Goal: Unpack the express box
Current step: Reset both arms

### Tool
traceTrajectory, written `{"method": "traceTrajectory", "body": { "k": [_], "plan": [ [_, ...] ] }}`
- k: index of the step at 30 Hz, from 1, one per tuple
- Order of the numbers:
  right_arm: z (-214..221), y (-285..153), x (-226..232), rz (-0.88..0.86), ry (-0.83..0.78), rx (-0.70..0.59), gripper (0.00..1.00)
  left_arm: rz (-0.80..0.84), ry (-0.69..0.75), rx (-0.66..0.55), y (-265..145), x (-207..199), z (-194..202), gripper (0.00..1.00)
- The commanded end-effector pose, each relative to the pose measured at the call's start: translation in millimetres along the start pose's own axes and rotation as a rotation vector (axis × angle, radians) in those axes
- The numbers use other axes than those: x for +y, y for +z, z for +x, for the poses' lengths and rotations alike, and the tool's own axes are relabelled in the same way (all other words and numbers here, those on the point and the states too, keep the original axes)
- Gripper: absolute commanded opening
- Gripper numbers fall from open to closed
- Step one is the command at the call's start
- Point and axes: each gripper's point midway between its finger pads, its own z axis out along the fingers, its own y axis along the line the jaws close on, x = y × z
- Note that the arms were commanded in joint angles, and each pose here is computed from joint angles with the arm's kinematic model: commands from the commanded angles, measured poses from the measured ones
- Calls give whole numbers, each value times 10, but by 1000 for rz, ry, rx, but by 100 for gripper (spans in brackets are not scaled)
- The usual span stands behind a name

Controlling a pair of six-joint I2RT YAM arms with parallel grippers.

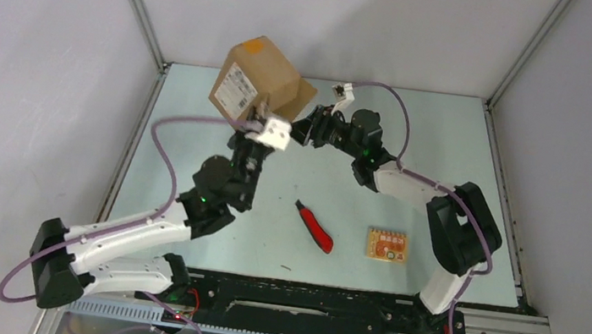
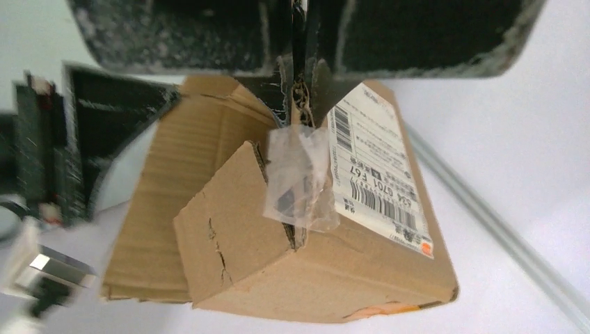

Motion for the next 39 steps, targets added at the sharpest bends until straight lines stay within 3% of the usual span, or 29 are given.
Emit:
{"method": "traceTrajectory", "body": {
  "k": [1, 9, 15, 17, 19, 20, 21, 23, 26, 35, 39],
  "plan": [
    [-102, -218, 152, 85, -62, -17, 61, -92, -406, 291, -7, 229, 242, 0],
    [81, -708, 361, 195, -43, 44, 66, -37, -764, 705, 24, 106, 700, 0],
    [332, -1114, 602, 243, -47, 80, 69, 56, -871, 1006, -128, -333, 1252, 1],
    [374, -1245, 605, 273, -28, 77, 70, 90, -900, 1066, -171, -473, 1384, 17],
    [383, -1371, 552, 323, -31, 69, 74, 104, -909, 1107, -205, -556, 1489, 24],
    [396, -1438, 503, 359, -32, 72, 81, 108, -918, 1116, -211, -589, 1536, 28],
    [420, -1483, 459, 386, -33, 81, 84, 121, -933, 1127, -216, -638, 1581, 36],
    [444, -1553, 400, 423, -43, 92, 88, 140, -947, 1153, -229, -705, 1655, 41],
    [473, -1627, 337, 454, -53, 95, 89, 124, -922, 1164, -236, -680, 1758, 48],
    [398, -1658, 355, 462, -55, 63, 93, 39, -856, 1030, -181, -208, 1565, 97],
    [291, -1681, 390, 462, -56, 38, 98, -57, -801, 967, -243, 157, 1437, 100]
  ]
}}
